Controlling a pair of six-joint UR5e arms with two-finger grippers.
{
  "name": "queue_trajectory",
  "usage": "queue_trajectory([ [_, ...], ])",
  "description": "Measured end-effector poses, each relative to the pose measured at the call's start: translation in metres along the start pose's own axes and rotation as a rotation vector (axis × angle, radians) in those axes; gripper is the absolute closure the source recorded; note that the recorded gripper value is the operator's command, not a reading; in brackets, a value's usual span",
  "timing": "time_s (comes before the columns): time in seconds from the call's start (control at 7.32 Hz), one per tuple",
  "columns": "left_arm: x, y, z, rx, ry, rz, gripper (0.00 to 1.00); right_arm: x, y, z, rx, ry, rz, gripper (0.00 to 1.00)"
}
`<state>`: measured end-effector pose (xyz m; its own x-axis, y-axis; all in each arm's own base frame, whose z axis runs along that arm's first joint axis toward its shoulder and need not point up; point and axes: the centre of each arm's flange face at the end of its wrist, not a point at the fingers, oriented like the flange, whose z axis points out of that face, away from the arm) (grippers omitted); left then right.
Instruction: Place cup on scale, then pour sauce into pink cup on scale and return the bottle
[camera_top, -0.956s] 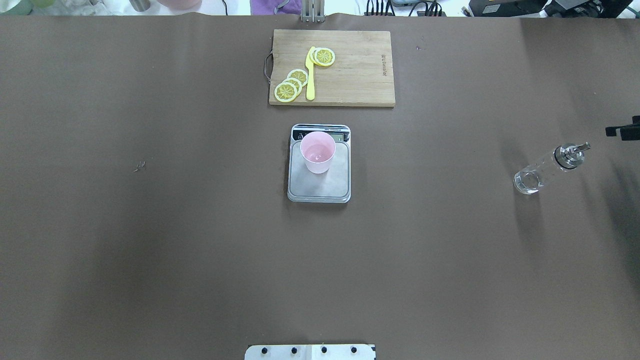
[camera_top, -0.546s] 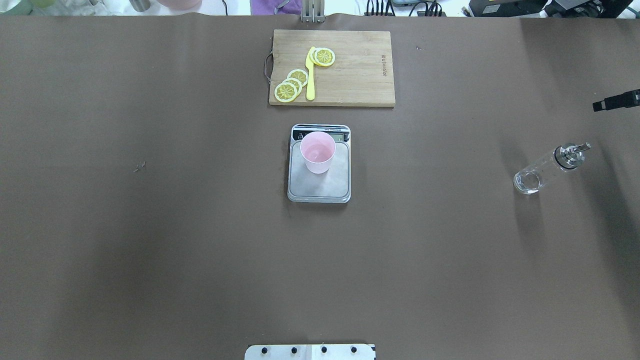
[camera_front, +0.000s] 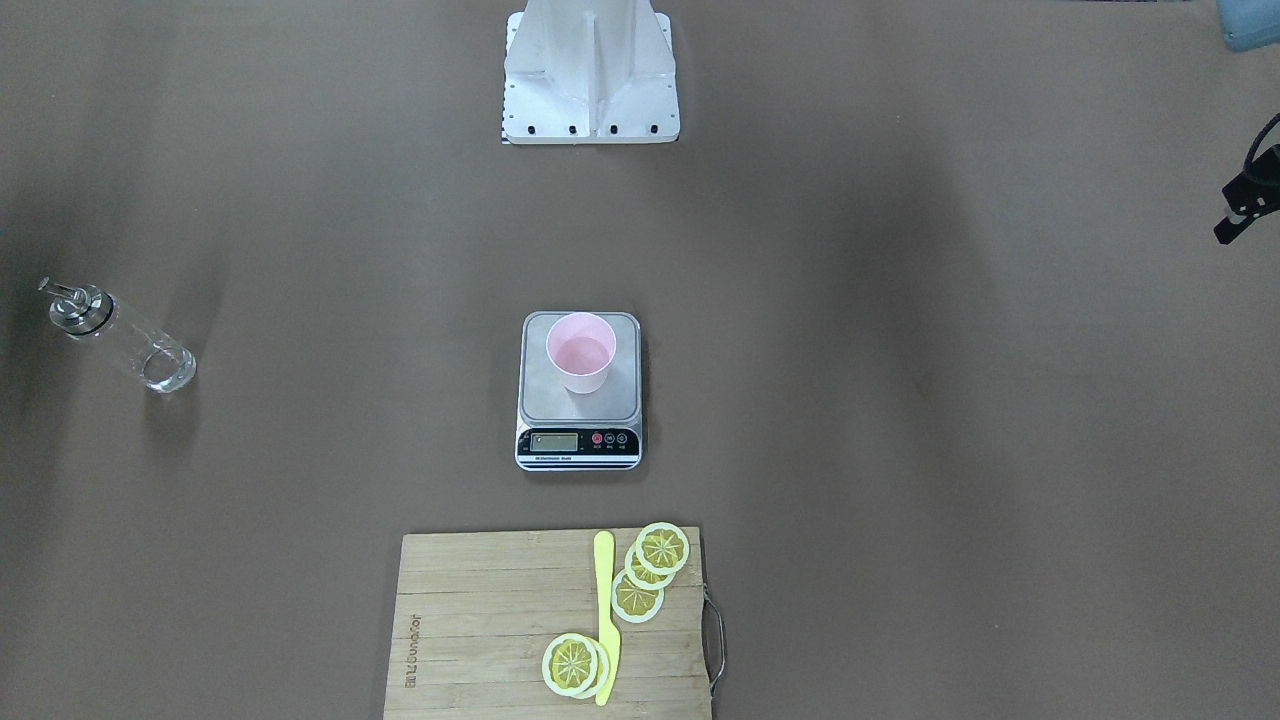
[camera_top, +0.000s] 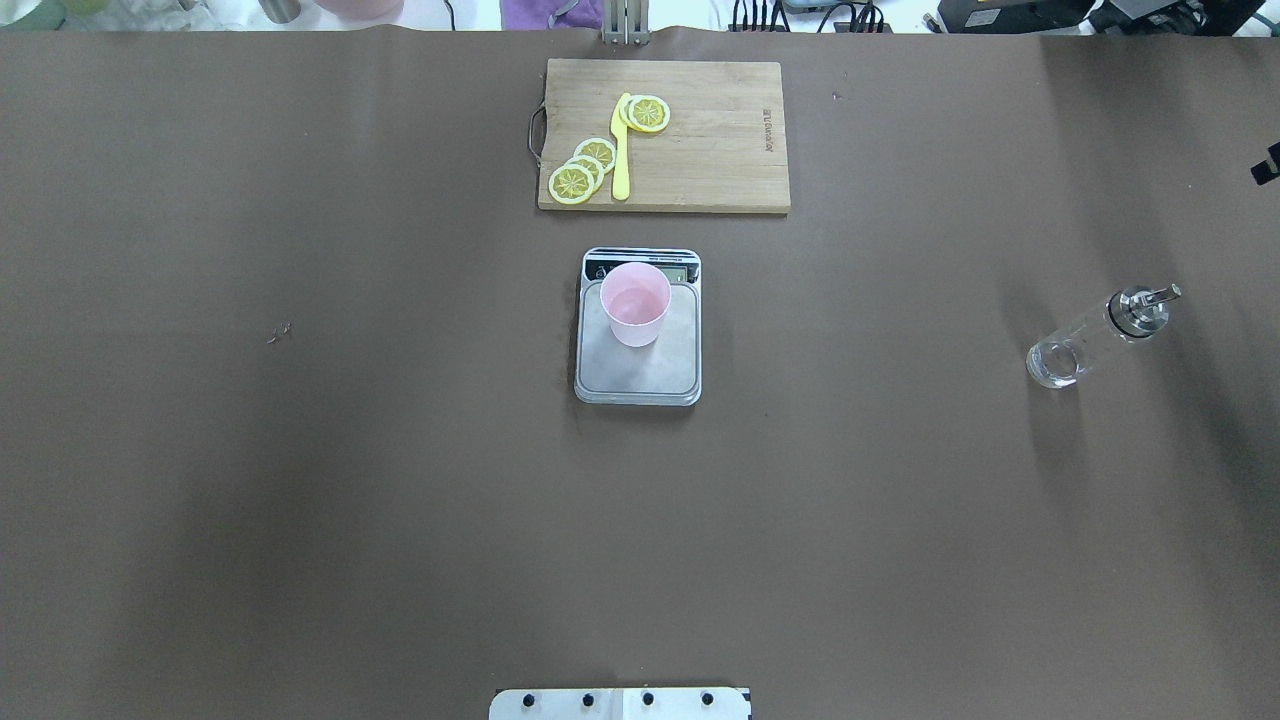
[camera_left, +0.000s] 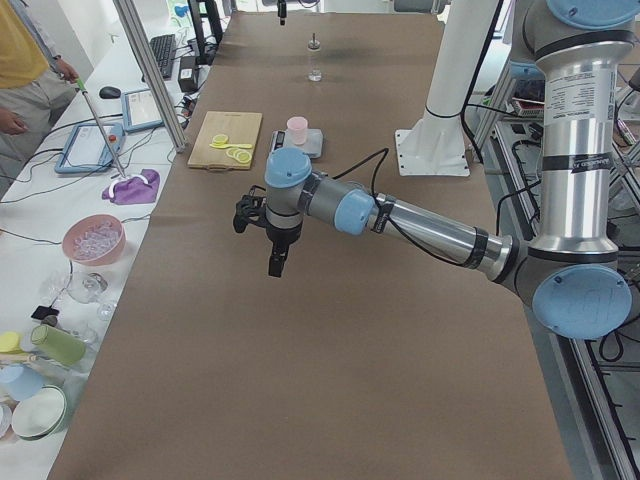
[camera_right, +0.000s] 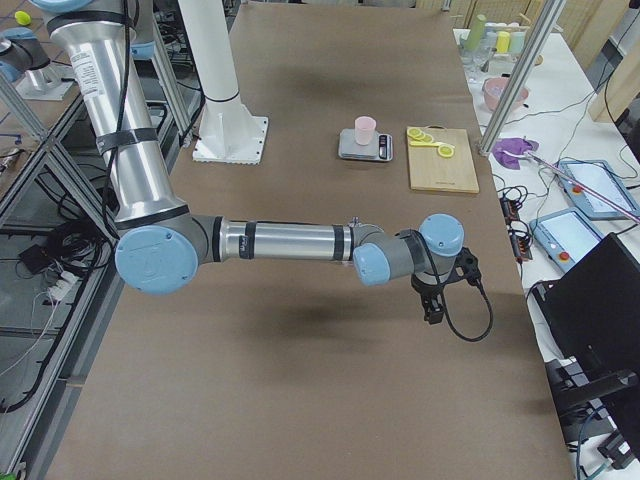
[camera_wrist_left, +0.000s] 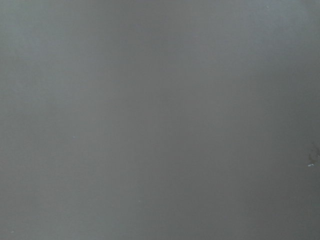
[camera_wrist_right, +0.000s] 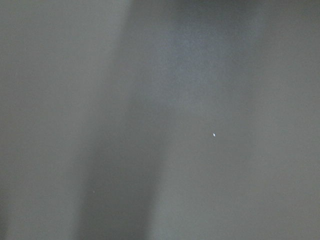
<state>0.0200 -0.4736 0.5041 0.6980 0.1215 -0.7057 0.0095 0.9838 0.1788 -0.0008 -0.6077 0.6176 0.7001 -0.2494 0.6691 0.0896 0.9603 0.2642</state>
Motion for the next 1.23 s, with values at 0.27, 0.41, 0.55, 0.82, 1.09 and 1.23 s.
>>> queue_trajectory([
  [0.27,-0.017,-0.001,0.02,-0.044,-0.003,-0.031,0.02,0.017,0.07,-0.026,0.014,0.044,0.023,0.0],
  [0.41,-0.023,0.003,0.025,-0.067,0.017,-0.05,0.02,0.027,0.104,-0.029,0.007,0.061,0.051,0.0],
  [0.55,-0.026,0.009,0.029,-0.088,0.057,-0.068,0.02,0.034,0.128,-0.027,-0.006,0.066,0.077,0.0],
  [0.82,-0.038,0.02,0.025,-0.093,0.099,-0.103,0.02,0.038,0.16,-0.022,-0.024,0.054,0.098,0.0],
  [1.09,-0.047,0.031,0.011,-0.071,0.104,-0.125,0.02,0.034,0.19,-0.023,-0.036,0.044,0.11,0.0],
  [1.23,-0.047,0.035,0.009,-0.065,0.104,-0.125,0.02,0.031,0.203,-0.024,-0.042,0.038,0.117,0.0],
])
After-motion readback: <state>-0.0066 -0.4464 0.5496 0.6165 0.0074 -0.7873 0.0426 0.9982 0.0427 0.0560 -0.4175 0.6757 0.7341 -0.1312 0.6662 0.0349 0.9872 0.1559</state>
